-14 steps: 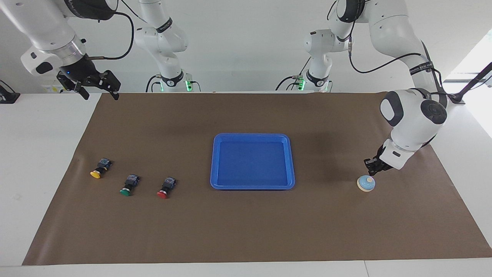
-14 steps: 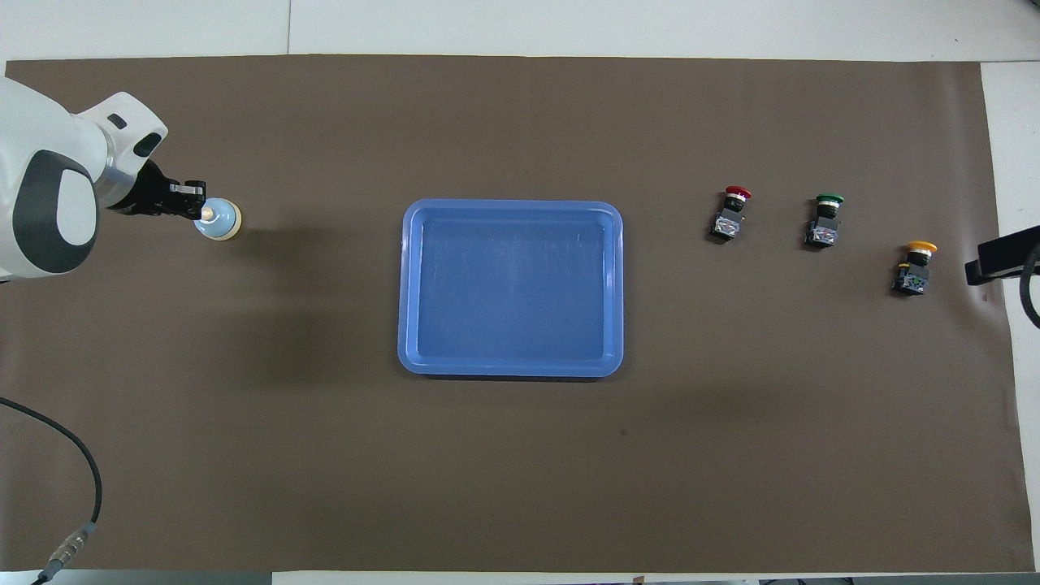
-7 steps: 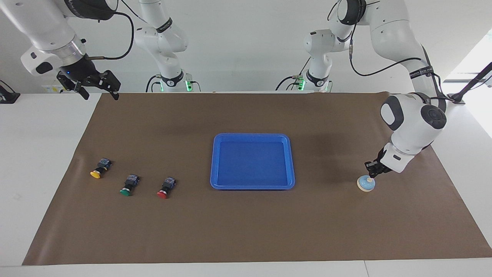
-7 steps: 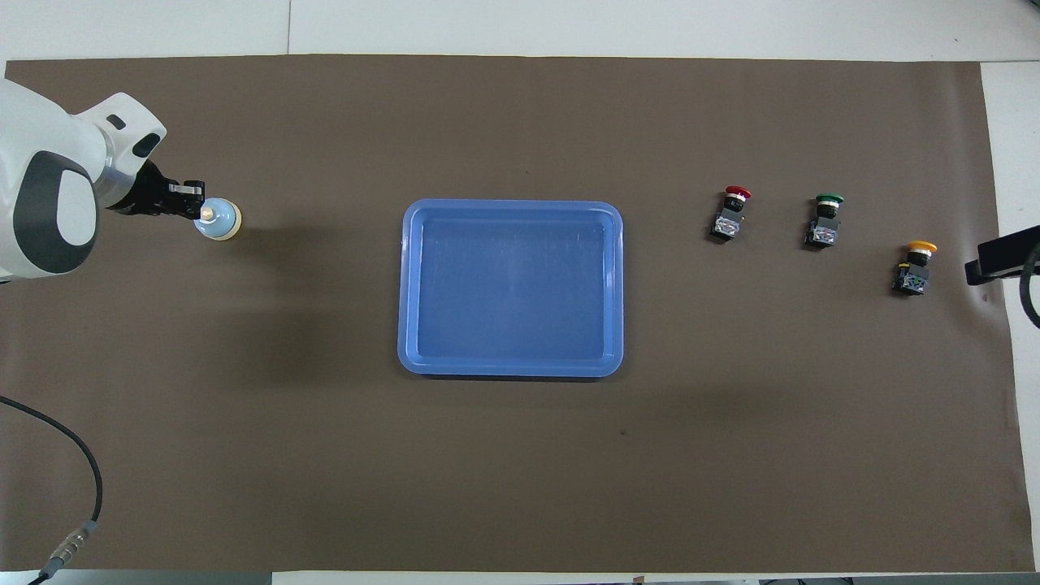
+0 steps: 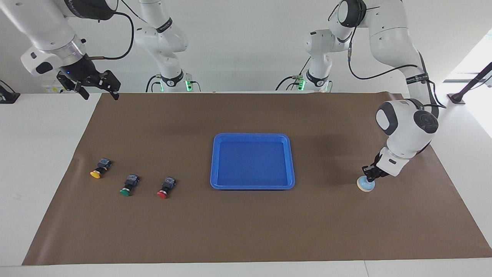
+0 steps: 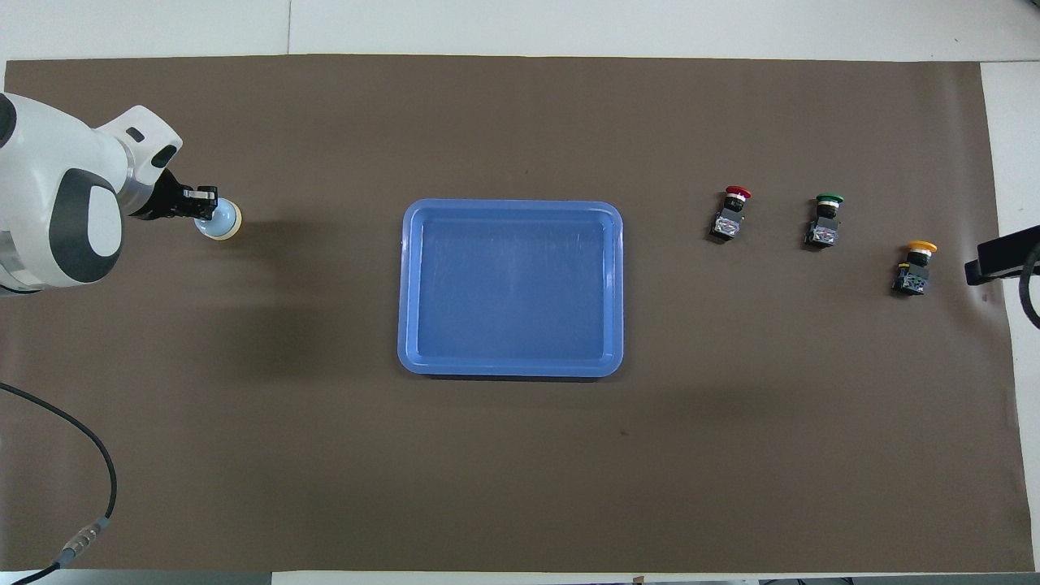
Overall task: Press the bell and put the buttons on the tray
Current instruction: 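Press down on the bell top with the left gripper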
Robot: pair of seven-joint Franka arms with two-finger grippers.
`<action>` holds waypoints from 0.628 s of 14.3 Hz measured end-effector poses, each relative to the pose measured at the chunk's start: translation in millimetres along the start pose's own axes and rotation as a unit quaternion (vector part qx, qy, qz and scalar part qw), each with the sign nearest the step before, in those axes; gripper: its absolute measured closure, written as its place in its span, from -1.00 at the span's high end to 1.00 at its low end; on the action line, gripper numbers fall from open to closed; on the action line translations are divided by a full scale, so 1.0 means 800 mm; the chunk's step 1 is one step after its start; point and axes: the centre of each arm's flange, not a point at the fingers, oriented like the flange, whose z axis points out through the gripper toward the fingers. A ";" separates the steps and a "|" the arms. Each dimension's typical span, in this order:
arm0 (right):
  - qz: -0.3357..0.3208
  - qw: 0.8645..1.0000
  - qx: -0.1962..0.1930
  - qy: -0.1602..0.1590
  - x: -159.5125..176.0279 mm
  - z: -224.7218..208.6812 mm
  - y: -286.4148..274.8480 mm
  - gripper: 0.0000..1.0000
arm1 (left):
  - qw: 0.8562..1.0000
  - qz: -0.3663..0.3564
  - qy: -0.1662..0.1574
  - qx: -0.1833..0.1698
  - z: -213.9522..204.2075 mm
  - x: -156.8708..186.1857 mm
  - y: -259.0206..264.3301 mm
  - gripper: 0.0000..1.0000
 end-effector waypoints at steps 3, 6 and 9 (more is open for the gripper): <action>0.000 1.000 0.000 0.000 0.000 0.000 0.000 1.00 | 1.000 0.000 0.009 0.001 0.000 -0.004 0.000 -0.98; 0.000 1.000 0.000 0.000 0.000 0.000 0.000 1.00 | 1.000 0.001 0.010 0.000 -0.001 -0.004 0.000 -0.98; 0.000 1.000 0.000 0.000 0.000 0.000 0.000 1.00 | 1.000 0.000 0.002 0.001 -0.006 -0.005 -0.001 -0.98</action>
